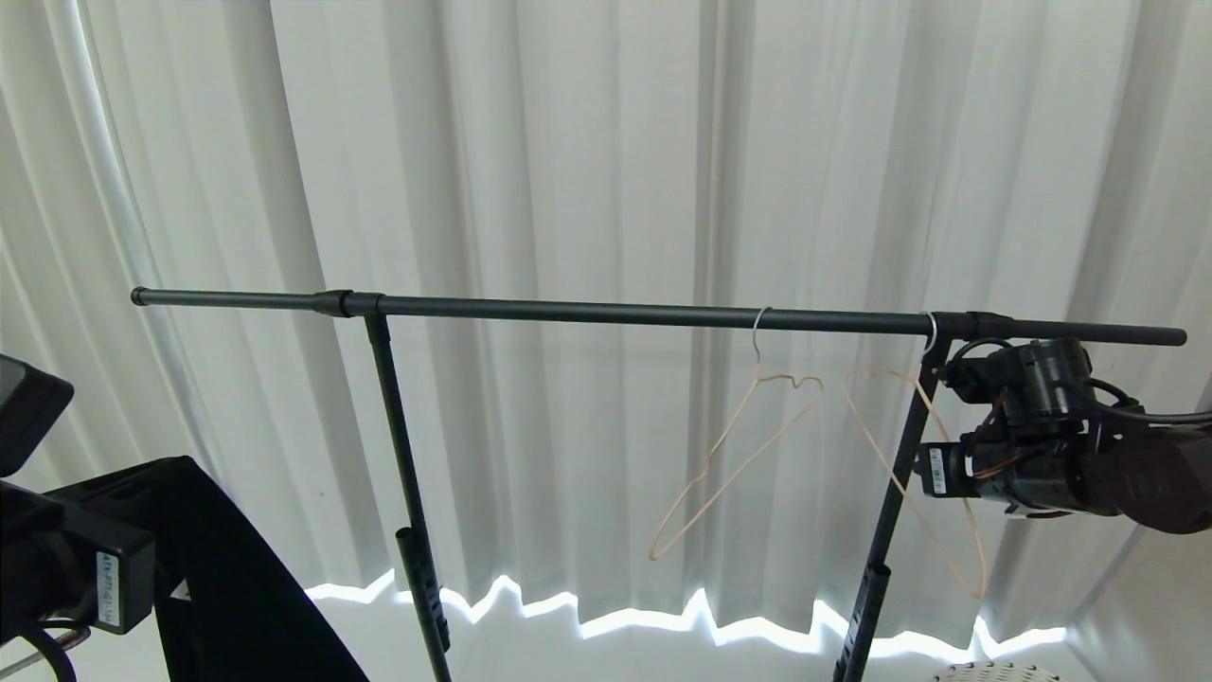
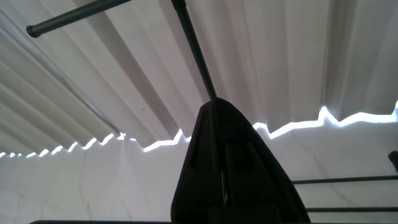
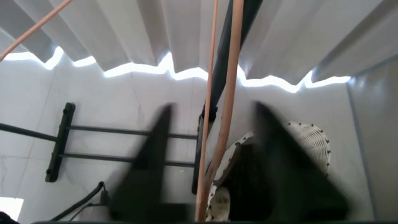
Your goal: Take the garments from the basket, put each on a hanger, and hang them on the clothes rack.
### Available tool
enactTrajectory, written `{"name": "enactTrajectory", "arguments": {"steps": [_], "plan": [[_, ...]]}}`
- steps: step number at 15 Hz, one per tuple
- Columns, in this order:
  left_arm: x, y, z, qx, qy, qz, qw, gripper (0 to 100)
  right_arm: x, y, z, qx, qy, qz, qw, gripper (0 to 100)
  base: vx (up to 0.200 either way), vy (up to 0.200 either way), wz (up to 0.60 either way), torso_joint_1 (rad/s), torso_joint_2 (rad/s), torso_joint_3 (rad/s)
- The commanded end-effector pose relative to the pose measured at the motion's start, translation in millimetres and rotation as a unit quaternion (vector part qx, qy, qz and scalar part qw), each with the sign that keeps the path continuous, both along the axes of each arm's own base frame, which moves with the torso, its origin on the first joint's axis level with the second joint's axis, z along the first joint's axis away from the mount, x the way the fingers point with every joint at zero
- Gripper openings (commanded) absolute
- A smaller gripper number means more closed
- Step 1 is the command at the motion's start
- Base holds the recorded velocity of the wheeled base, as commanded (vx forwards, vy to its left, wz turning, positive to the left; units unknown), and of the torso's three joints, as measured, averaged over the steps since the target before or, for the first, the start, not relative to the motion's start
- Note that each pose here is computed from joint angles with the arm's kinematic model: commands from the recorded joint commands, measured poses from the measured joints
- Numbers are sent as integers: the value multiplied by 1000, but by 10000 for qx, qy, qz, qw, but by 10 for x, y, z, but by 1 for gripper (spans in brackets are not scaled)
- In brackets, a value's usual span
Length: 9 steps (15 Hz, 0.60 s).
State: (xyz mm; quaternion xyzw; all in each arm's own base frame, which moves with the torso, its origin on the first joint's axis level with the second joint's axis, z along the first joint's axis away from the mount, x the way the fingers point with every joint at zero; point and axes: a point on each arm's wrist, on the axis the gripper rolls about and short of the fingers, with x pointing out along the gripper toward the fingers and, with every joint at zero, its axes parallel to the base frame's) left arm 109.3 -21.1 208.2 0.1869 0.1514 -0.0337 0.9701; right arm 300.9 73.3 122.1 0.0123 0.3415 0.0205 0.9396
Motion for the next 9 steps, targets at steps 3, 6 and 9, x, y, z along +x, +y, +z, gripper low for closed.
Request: {"name": "enactTrajectory", "arguments": {"steps": [3, 6, 9], "plan": [[1, 0, 0, -5, 2, 3, 10000, 0, -8, -1, 21, 10, -33, 2, 10000, 0, 0, 0, 0, 0, 0, 0], [-2, 2, -7, -3, 9, 11, 10000, 0, -34, -2, 90, 147, -145, -78, 9998, 0, 0, 0, 0, 0, 0, 0], [-11, 4, -26, 2, 31, 11, 10000, 0, -94, -17, 239, 265, -385, -106, 9988, 0, 0, 0, 0, 0, 0, 0]]}}
